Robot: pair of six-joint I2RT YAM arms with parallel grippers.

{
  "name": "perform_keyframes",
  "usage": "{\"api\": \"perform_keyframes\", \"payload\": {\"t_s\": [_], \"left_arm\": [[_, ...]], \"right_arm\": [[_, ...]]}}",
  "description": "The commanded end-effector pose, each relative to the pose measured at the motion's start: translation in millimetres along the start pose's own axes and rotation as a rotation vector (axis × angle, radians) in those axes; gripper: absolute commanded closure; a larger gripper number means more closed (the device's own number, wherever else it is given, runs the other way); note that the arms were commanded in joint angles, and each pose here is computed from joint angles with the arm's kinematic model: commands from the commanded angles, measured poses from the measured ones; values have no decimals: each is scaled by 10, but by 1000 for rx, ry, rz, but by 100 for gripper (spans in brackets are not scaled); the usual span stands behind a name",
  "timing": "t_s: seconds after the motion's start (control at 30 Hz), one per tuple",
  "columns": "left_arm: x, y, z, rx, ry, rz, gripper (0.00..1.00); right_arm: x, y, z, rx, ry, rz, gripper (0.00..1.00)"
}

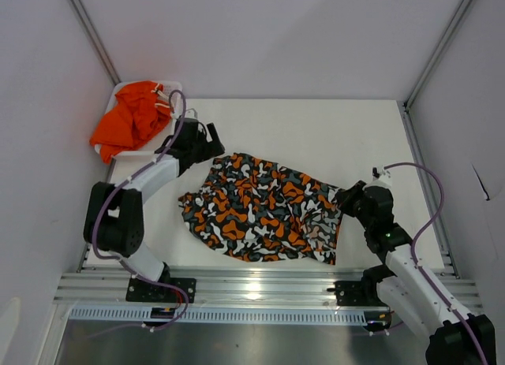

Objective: Fold and stack the shorts
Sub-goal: Flatten the shorts out

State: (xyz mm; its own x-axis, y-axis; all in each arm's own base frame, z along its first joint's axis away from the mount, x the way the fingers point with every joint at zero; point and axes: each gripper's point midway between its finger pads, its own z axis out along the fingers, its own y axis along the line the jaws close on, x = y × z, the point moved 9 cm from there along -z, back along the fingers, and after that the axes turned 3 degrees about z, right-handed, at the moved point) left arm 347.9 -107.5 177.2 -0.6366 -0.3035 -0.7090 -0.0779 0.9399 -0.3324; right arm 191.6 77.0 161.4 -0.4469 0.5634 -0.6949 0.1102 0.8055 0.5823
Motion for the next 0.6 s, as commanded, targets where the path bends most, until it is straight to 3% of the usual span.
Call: {"api": "perform_keyframes", "payload": {"t_s": [0.0, 0.17, 0.37, 0.57], "left_arm": [[-117, -82, 241, 69, 32, 14, 7], [-32, -61, 581, 114, 98, -40, 23], [48, -43, 771, 141, 133, -94, 27], [50, -77, 860, 229, 146, -148, 43]], "right_arm": [[-27, 17, 16, -63, -16, -24, 100], [-37, 47, 18, -116, -34, -40, 100], [-26, 31, 17, -124, -43, -42, 100], [6, 18, 28, -134, -34, -39, 100]]}}
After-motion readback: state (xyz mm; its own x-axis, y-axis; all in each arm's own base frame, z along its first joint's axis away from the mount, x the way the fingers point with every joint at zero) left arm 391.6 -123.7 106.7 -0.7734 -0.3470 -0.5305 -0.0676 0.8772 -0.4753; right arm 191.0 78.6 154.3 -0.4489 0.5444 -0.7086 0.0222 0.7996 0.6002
